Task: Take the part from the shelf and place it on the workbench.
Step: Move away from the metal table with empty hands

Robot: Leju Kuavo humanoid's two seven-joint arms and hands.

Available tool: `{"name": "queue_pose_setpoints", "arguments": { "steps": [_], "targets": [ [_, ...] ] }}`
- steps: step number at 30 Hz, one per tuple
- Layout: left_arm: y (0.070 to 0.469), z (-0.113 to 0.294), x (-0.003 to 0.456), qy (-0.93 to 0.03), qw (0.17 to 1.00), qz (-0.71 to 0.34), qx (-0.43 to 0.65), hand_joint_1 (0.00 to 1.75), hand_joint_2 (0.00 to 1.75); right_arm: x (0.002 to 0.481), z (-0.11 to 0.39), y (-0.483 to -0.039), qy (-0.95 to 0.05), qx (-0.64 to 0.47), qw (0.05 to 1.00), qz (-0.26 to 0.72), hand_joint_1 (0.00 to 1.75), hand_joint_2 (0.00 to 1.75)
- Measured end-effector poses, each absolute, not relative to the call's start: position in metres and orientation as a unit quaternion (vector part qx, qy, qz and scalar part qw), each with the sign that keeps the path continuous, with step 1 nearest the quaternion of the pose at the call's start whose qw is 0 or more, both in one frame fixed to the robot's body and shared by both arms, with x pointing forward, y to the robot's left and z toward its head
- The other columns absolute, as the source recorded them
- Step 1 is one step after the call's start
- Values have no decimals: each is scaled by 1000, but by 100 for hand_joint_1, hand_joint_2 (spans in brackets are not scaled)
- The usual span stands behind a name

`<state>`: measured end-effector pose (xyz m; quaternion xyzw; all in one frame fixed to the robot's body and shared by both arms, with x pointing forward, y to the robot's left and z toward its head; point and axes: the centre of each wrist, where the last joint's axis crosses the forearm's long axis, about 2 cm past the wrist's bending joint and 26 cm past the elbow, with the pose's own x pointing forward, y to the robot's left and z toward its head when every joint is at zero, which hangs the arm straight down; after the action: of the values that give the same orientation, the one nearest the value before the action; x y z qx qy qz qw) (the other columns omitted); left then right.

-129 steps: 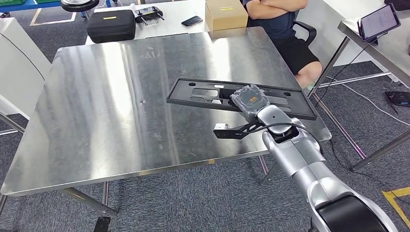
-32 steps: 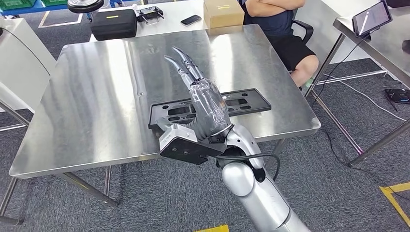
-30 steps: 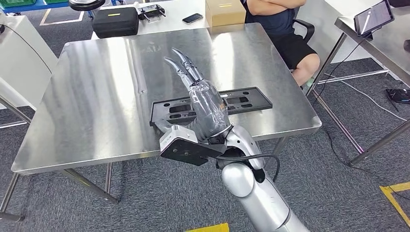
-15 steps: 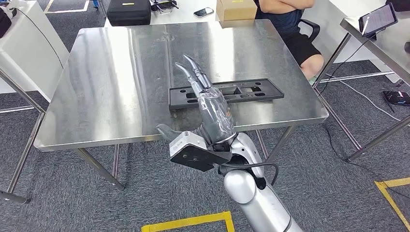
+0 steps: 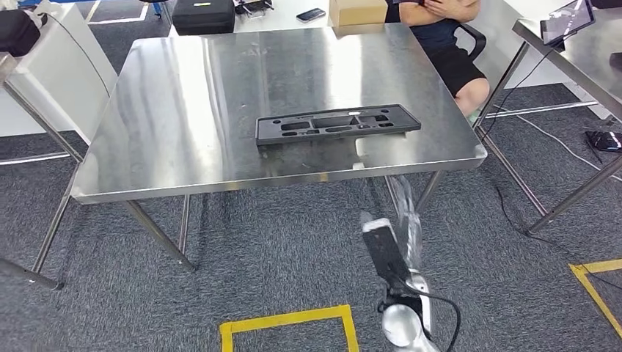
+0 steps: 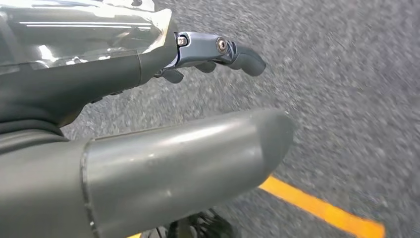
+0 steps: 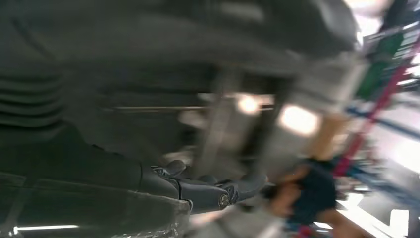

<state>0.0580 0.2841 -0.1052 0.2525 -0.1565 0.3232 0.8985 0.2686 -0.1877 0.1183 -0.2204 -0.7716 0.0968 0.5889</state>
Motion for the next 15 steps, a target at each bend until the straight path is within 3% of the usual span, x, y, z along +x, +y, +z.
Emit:
{"name": "queue_pose_setpoints", "arguments": {
  "steps": [6, 15],
  "targets": [
    [288, -105, 57, -155, 891, 337, 260, 0, 0, 213, 2, -243, -613, -304, 727, 56, 0, 0],
    [287, -105, 55, -147, 874, 368, 280, 0, 0, 147, -68, -270, -430, -326, 841, 33, 0, 0]
  ]
}}
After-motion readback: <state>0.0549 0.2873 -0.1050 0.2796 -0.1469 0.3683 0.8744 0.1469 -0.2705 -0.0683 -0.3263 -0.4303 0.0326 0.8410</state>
